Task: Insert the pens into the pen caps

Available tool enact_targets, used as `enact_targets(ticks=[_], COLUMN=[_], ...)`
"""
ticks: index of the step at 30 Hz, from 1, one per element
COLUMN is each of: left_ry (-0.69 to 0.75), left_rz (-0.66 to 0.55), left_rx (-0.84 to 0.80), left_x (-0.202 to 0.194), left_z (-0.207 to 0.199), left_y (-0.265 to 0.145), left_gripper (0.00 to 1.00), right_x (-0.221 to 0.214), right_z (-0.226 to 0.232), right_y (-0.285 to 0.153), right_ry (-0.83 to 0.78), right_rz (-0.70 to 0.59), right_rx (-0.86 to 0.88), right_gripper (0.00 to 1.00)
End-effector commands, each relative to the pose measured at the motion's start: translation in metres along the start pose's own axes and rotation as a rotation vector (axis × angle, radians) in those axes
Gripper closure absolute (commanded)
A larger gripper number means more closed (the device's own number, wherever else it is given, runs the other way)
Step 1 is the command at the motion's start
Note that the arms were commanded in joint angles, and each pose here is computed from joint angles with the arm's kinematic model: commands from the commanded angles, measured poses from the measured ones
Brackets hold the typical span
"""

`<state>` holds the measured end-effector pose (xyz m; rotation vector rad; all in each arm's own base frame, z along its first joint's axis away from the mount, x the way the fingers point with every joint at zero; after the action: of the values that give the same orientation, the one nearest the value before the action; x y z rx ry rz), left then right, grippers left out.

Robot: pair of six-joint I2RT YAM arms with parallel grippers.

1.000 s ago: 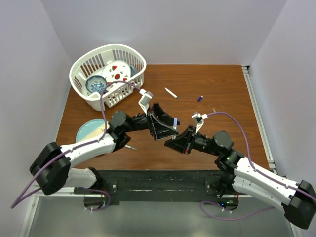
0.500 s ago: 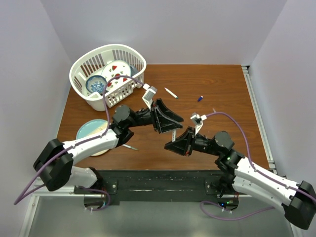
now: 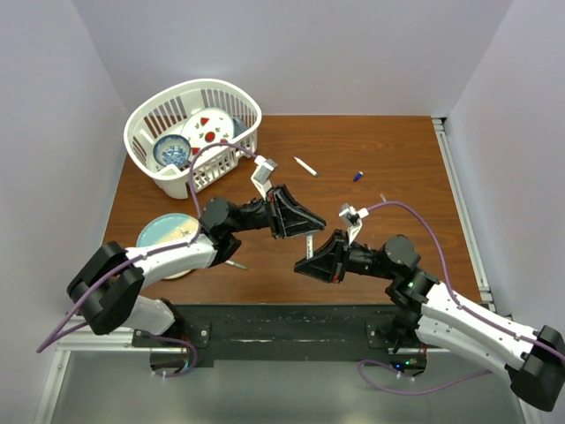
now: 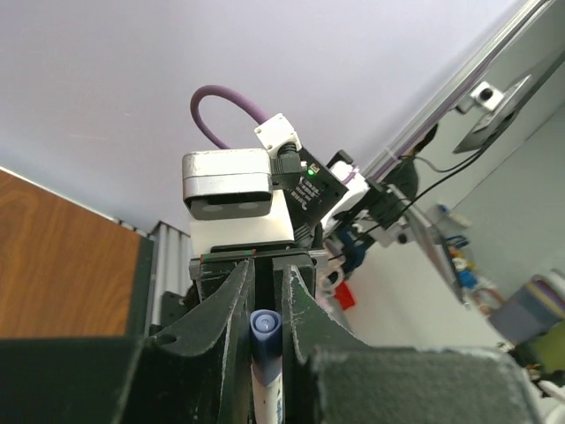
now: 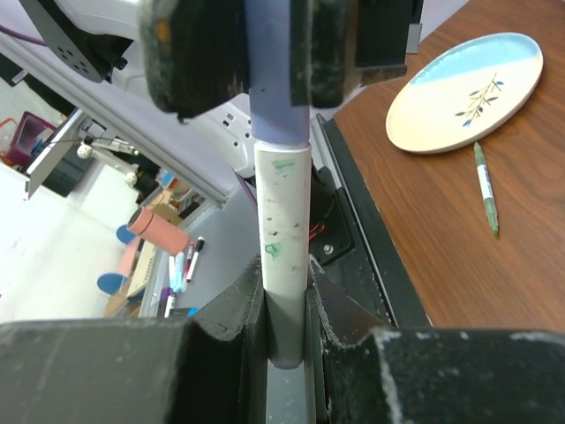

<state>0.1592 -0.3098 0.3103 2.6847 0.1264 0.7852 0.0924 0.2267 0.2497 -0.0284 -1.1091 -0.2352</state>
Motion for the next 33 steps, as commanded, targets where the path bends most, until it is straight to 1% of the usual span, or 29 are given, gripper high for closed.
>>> enact_targets(ticks=[1, 3, 4, 9, 11, 12, 14, 15, 20, 21, 23, 24, 26, 29, 31, 33], left_ry=[-0.050, -0.054, -0.054, -0.064, -0.045, -0.057, -0.025, -0.034, -0.025, -0.029, -0.067, -0.064, -0.109, -0.134, -0.112, -0.100], left_rz=[0.052, 0.062, 0.074, 0.088, 0.093, 0.095, 0.085, 0.084, 0.110, 0.096, 0.084, 0.077, 0.089, 0.089, 0.126, 0.130], left_rx=[-0.174, -0.194, -0.193, -0.180, -0.179, -0.152, -0.130, -0.105, -0.104, -0.100, -0.090, -0.110, -0.095, -0.121, -0.128, -0.093], left_x=[-0.019, -0.024, -0.029, -0.040, -0.042, -0.046, -0.047, -0.050, -0.063, -0.067, -0.076, -0.077, -0.087, -0.095, -0.101, -0.100], left_z=[-0.024, -0.027, -0.027, -0.024, -0.024, -0.018, -0.016, -0.011, -0.007, -0.004, 0.003, 0.001, 0.011, 0.013, 0.014, 0.017], left_y=[-0.011, -0.011, -0.009, -0.012, -0.015, -0.017, -0.020, -0.021, -0.025, -0.030, -0.037, -0.037, -0.039, -0.038, -0.034, -0.030], left_gripper=[1.00, 1.00, 1.00, 1.00, 1.00, 1.00, 1.00, 1.00, 1.00, 1.00, 1.00, 1.00, 1.00, 1.00, 1.00, 1.00], right_x=[0.058, 0.078, 0.082, 0.113, 0.126, 0.126, 0.131, 0.138, 0.155, 0.155, 0.159, 0.159, 0.163, 0.168, 0.169, 0.173], right_z=[0.012, 0.022, 0.022, 0.026, 0.030, 0.028, 0.024, 0.028, 0.032, 0.030, 0.029, 0.027, 0.026, 0.024, 0.022, 0.019], right_y=[0.002, 0.004, 0.006, 0.012, 0.011, 0.011, 0.014, 0.014, 0.014, 0.016, 0.019, 0.021, 0.023, 0.027, 0.030, 0.031], right_ry=[-0.109, -0.141, -0.149, -0.210, -0.236, -0.260, -0.273, -0.292, -0.344, -0.349, -0.353, -0.359, -0.364, -0.372, -0.374, -0.377], right_rz=[-0.195, -0.227, -0.223, -0.242, -0.258, -0.236, -0.197, -0.200, -0.225, -0.213, -0.218, -0.213, -0.218, -0.221, -0.212, -0.216], right_rx=[-0.055, -0.038, -0.043, -0.097, -0.120, -0.131, -0.176, -0.179, -0.197, -0.204, -0.209, -0.218, -0.225, -0.236, -0.243, -0.267], right_gripper=[1.00, 1.00, 1.00, 1.00, 1.00, 1.00, 1.00, 1.00, 1.00, 1.00, 1.00, 1.00, 1.00, 1.00, 1.00, 1.00])
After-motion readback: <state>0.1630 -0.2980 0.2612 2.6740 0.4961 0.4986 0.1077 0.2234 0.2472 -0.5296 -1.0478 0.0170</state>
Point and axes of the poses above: each gripper's point midway between its finger pads, its own y axis out along the fingers, its own z axis along the line the jaws close on, x = y × z, the point moved 6 cm from there along -y, back along the fingers, and after that the axes turned 15 degrees about -y, right-handed, at the moved point
